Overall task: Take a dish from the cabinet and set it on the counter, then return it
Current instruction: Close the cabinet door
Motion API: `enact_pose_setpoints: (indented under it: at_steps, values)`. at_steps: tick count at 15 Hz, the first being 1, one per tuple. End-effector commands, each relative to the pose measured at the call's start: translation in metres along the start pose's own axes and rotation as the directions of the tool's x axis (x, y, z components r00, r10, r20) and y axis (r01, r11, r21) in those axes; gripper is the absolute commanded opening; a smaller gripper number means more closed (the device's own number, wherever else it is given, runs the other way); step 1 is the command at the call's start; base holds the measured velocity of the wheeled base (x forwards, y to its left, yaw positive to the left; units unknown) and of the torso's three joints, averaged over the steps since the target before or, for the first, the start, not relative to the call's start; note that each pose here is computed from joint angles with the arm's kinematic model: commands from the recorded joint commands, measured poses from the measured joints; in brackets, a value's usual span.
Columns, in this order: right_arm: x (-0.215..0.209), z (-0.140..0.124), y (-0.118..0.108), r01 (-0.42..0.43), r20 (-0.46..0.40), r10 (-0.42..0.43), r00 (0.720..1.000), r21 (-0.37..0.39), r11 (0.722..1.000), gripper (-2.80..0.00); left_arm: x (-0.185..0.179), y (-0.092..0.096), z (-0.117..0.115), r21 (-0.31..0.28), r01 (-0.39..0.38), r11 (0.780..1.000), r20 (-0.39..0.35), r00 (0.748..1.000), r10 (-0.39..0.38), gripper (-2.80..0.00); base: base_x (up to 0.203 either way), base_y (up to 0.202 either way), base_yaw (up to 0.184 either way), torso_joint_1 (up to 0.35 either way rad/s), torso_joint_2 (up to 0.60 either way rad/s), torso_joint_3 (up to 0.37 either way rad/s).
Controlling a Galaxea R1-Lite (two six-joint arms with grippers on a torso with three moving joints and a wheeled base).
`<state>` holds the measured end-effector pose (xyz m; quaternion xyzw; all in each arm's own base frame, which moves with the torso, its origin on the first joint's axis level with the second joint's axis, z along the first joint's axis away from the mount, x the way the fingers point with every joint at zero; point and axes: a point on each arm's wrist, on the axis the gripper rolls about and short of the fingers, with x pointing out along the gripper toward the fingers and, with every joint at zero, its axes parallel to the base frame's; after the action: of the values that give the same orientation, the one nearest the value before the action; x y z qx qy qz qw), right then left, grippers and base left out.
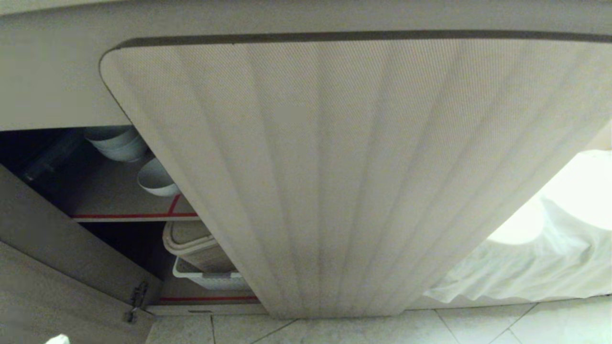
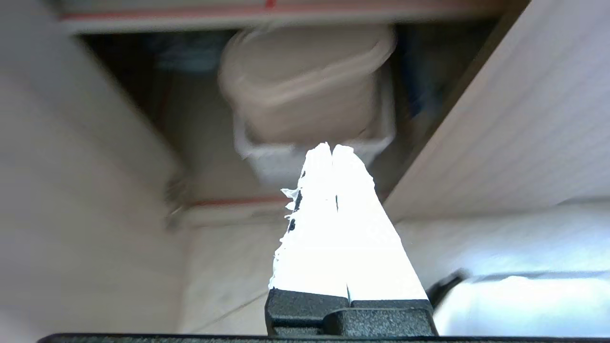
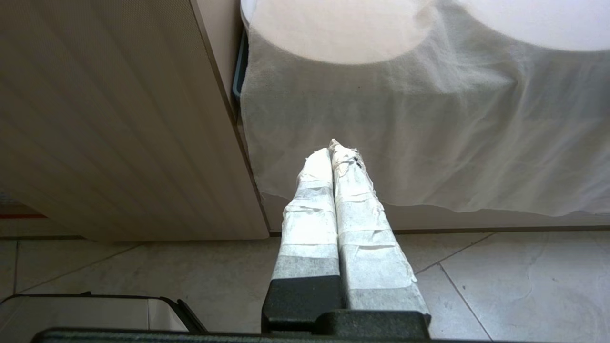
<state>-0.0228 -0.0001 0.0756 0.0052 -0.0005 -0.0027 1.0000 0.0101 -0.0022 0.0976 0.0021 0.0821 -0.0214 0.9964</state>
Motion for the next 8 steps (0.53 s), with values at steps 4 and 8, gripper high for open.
enact_pose_setpoints:
  at_steps: [4,8]
  values:
    - [0.0,0.0,0.0,0.0,-0.001,0.0,1.0,0.0,1.0,-2.8,-0.009,0.002,-0.009,0.033,-0.102,0.994,0.013,0.995,0.101,-2.8,0.0,0.0,0.0,0.0,0.0,0.0]
    - [0.0,0.0,0.0,-0.001,0.0,0.001,1.0,0.0,1.0,-2.8,-0.017,0.002,-0.018,0.033,-0.086,0.996,0.041,0.996,0.085,-2.8,0.0,0.0,0.0,0.0,0.0,0.0]
